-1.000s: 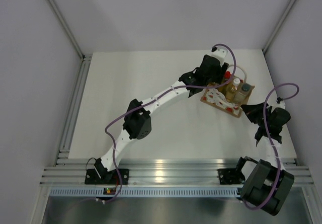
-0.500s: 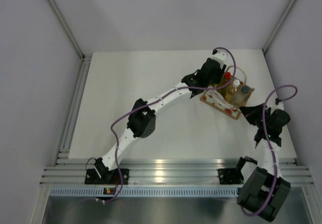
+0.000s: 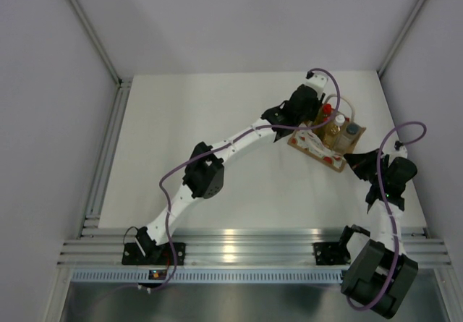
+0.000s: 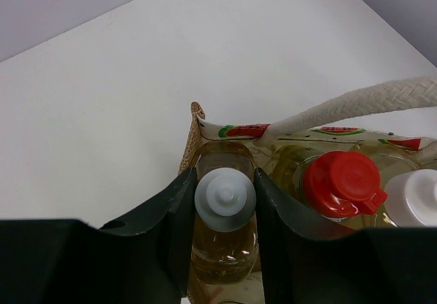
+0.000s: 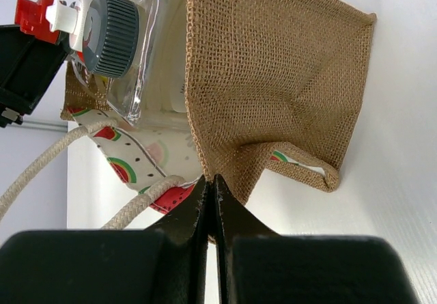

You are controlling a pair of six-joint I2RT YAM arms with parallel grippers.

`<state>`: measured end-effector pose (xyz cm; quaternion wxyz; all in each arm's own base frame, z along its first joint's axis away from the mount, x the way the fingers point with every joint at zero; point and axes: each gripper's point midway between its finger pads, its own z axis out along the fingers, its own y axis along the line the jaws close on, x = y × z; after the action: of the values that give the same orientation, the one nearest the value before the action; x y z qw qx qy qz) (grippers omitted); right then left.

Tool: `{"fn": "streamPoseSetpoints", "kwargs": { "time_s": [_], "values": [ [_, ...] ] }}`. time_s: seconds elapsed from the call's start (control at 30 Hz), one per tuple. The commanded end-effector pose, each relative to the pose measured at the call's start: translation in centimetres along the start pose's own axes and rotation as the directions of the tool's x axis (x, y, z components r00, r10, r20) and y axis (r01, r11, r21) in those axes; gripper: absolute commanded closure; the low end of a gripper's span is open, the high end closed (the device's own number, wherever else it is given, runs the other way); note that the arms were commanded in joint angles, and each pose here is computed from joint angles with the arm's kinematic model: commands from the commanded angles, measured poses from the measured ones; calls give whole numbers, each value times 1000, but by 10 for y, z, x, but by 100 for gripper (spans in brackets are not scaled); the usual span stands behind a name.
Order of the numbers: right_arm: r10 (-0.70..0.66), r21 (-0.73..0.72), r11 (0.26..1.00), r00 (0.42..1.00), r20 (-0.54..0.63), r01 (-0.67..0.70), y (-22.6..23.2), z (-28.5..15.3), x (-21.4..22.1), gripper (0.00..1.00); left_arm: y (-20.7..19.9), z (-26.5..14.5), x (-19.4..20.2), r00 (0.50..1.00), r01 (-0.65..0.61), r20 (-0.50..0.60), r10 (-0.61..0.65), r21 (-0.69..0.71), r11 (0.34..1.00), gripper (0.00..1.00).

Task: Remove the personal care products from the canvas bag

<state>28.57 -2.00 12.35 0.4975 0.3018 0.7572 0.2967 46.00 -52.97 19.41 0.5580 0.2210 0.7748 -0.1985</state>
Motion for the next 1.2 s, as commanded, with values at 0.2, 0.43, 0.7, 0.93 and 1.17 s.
{"fn": "streamPoseSetpoints", "kwargs": {
  "time_s": [0.2, 0.43, 0.7, 0.93, 1.17],
  "values": [
    [55, 70, 996, 993, -107, -48, -20, -4, 33, 100, 2, -43, -109, 968, 118, 219, -122, 29, 993, 100],
    [53, 70, 996, 993, -104, -46, -20, -4, 32, 100, -2, -75, -155, 947, 121, 293, -132, 55, 991, 100],
    [51, 77, 996, 994, -96, -44, -20, -3, 28, 100, 6, -104, -188, 929, 118, 348, -126, 45, 992, 100],
    [51, 93, 995, 994, -97, -42, -24, -2, 29, 100, 11, -130, -218, 908, 118, 400, -127, 48, 992, 100],
    [51, 96, 994, 995, -88, -42, -23, -1, 26, 100, 45, -162, -246, 880, 156, 465, -94, -97, 983, 100]
  ]
}}
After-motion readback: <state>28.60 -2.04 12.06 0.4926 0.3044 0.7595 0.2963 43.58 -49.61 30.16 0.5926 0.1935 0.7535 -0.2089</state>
